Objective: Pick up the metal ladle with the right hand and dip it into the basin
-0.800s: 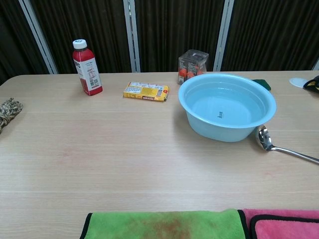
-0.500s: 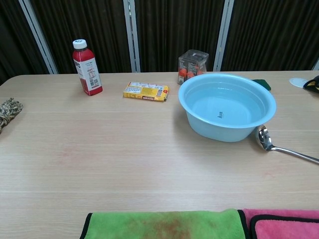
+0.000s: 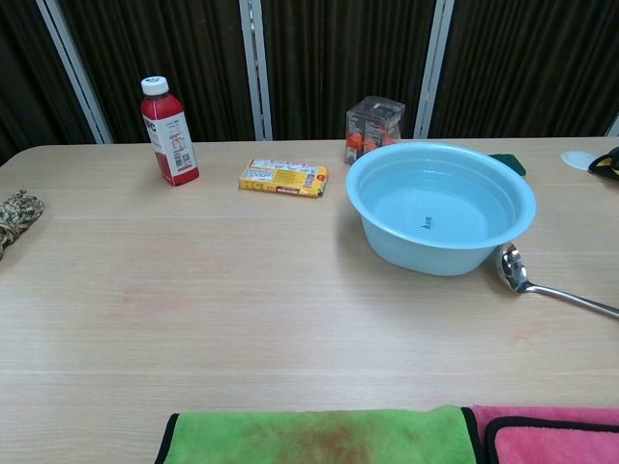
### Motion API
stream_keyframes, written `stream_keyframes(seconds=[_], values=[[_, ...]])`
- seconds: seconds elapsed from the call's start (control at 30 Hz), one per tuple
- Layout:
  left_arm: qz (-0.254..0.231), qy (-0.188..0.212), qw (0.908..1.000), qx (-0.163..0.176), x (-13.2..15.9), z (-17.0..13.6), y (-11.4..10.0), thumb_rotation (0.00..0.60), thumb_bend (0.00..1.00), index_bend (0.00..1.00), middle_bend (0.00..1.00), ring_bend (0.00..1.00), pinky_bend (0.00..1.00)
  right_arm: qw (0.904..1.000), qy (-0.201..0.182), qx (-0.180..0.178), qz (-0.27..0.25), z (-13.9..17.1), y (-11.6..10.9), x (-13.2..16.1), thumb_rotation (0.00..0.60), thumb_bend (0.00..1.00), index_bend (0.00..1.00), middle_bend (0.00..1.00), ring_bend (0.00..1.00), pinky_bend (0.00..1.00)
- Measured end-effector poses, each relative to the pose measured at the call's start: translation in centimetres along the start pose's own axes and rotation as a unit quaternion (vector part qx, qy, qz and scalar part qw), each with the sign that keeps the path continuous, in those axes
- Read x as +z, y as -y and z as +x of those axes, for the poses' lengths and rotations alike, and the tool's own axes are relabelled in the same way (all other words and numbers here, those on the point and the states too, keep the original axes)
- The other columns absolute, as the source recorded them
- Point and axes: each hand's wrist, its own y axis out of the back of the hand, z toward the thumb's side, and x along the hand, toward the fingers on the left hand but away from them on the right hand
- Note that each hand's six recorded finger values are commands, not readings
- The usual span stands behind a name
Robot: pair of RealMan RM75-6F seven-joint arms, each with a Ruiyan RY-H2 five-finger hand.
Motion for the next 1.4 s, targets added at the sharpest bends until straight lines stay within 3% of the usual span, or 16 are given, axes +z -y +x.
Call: stream_keyframes(seconds=[0.17, 0.53, 1.0, 1.4], values=[[-0.008, 0.001, 1.0000, -0.001, -0.3, -0.1, -0.2, 0.292, 0.24, 0.01, 0.00, 0.00, 0.00, 0.9997, 0.003, 0.023, -0.002, -1.1, 1.4, 1.6, 0.600, 0.15, 0.37, 0.00, 0.00, 0.00], [-0.018, -0.017, 0.9997, -0.003, -1.8, -0.1, -0.8, 0.289, 0.24, 0.01, 0.00, 0.00, 0.00, 0.9991, 0.034, 0.016, -0.020, -4.6, 5.1, 3.8, 0.600, 0.16, 0.33, 0.00, 0.00, 0.00], [-0.025, -0.032, 0.9991, -0.012, -2.5, 0.1, -0.8, 0.290, 0.24, 0.00, 0.00, 0.00, 0.00, 0.9964, 0.080, 0.008, -0.028, -7.1, 7.9, 2.4, 0.600, 0.17, 0.36, 0.00, 0.00, 0.00], [-0.024, -0.032, 0.9991, -0.015, -2.5, 0.3, -0.7, 0.291, 0.26, 0.00, 0.00, 0.00, 0.00, 0.9924, 0.113, 0.010, -0.047, -7.4, 11.0, -1.0, 0.600, 0.17, 0.38, 0.00, 0.00, 0.00]])
